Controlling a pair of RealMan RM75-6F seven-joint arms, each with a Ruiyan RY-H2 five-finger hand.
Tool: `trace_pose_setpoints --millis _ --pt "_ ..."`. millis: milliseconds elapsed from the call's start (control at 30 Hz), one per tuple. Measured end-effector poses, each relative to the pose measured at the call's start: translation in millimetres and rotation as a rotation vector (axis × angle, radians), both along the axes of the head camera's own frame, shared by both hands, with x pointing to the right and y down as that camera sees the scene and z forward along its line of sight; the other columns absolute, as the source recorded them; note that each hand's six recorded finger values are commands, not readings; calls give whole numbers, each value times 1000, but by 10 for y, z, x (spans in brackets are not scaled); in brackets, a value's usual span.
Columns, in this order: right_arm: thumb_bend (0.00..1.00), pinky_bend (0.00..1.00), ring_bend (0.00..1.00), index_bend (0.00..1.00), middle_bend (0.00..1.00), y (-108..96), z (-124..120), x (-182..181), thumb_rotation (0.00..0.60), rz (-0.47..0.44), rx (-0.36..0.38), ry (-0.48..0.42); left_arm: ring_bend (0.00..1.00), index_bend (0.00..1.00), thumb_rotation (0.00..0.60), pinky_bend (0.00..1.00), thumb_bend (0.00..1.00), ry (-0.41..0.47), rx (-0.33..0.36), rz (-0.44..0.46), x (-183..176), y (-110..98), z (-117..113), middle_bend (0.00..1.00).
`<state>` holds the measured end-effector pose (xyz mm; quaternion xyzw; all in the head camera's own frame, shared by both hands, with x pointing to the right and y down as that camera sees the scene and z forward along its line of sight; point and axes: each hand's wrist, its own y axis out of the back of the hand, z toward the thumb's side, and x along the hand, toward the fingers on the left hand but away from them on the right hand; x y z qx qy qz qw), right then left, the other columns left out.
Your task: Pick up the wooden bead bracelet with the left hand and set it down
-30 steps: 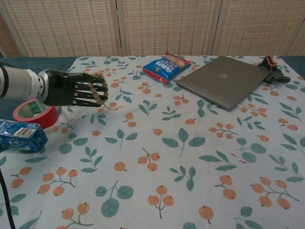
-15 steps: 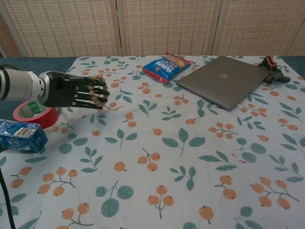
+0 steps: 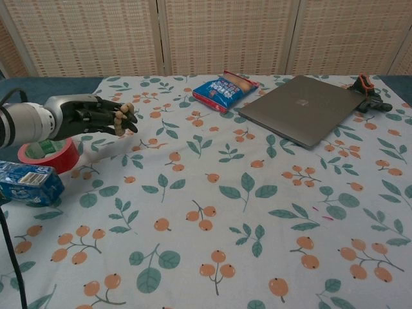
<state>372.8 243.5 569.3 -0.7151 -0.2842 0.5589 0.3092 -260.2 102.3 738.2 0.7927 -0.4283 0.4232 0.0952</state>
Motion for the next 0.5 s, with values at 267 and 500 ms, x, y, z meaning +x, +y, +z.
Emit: trace_pose_setpoints --millis 267,500 --pt "269 0 0 0 0 -2 13 0 600 0 -3 2 83 340 600 80 1000 -249 211 315 103 346 170 327" --pt "269 0 0 0 0 -1 6 -1 600 -1 -2 0 60 159 600 56 953 -347 302 469 174 527 204 247"
